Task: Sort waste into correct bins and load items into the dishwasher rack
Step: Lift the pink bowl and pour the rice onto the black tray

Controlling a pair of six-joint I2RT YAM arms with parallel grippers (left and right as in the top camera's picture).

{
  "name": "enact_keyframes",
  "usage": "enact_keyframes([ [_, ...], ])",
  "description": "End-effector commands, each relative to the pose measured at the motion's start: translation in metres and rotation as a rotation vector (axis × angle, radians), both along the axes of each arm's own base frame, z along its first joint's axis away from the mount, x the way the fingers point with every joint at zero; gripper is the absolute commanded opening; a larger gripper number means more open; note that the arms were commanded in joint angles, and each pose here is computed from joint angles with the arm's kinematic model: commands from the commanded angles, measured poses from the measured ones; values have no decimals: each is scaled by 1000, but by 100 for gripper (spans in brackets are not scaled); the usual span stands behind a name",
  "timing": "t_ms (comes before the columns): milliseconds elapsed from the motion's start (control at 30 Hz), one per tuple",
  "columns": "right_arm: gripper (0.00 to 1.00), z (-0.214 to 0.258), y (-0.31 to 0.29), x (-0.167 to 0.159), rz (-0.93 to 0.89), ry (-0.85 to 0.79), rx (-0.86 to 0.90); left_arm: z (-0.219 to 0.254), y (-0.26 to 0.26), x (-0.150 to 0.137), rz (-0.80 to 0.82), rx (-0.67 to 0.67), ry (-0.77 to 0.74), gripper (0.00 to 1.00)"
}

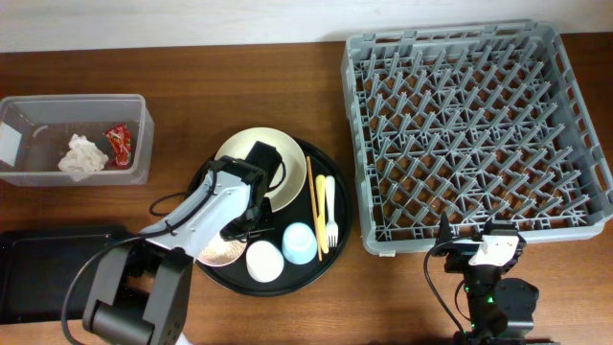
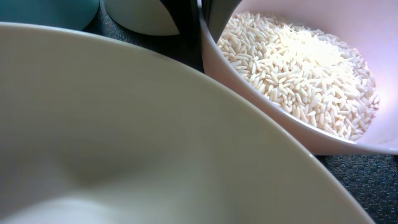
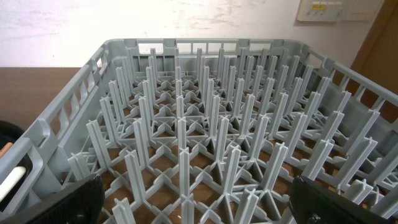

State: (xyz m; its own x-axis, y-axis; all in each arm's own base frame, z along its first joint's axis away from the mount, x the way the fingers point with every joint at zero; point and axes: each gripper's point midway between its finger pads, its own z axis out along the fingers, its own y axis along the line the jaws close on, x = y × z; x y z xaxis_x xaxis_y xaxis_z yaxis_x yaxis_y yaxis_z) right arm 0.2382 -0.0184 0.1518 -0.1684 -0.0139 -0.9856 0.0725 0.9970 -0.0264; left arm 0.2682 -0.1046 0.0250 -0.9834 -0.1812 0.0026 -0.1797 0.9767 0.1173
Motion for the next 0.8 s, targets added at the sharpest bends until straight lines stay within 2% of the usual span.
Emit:
enact_keyframes([
  [0, 98, -3, 0, 0, 0, 4, 1, 5, -4, 9, -2, -9, -20, 1],
  [100, 98, -3, 0, 0, 0, 4, 1, 29, -8, 21, -25, -7, -37, 1],
  [267, 98, -3, 0, 0, 0, 4, 1, 70, 8, 37, -6, 70, -70, 1],
  [367, 98, -3, 0, 0, 0, 4, 1, 85, 41, 44, 7, 76, -52, 0],
  [467, 98, -3, 0, 0, 0, 4, 1, 119, 81, 51, 105, 51, -166, 0],
  [567, 98, -3, 0, 0, 0, 4, 1, 166, 127, 38, 148, 49, -290, 0],
  [633, 98, -3, 0, 0, 0, 4, 1, 190, 161, 23, 249, 64, -362, 0],
  [700, 98, -3, 0, 0, 0, 4, 1, 195, 200, -3, 337, 64, -333, 0],
  [767, 98, -3, 0, 0, 0, 4, 1, 193, 222, -12, 392, -3, -341, 0],
])
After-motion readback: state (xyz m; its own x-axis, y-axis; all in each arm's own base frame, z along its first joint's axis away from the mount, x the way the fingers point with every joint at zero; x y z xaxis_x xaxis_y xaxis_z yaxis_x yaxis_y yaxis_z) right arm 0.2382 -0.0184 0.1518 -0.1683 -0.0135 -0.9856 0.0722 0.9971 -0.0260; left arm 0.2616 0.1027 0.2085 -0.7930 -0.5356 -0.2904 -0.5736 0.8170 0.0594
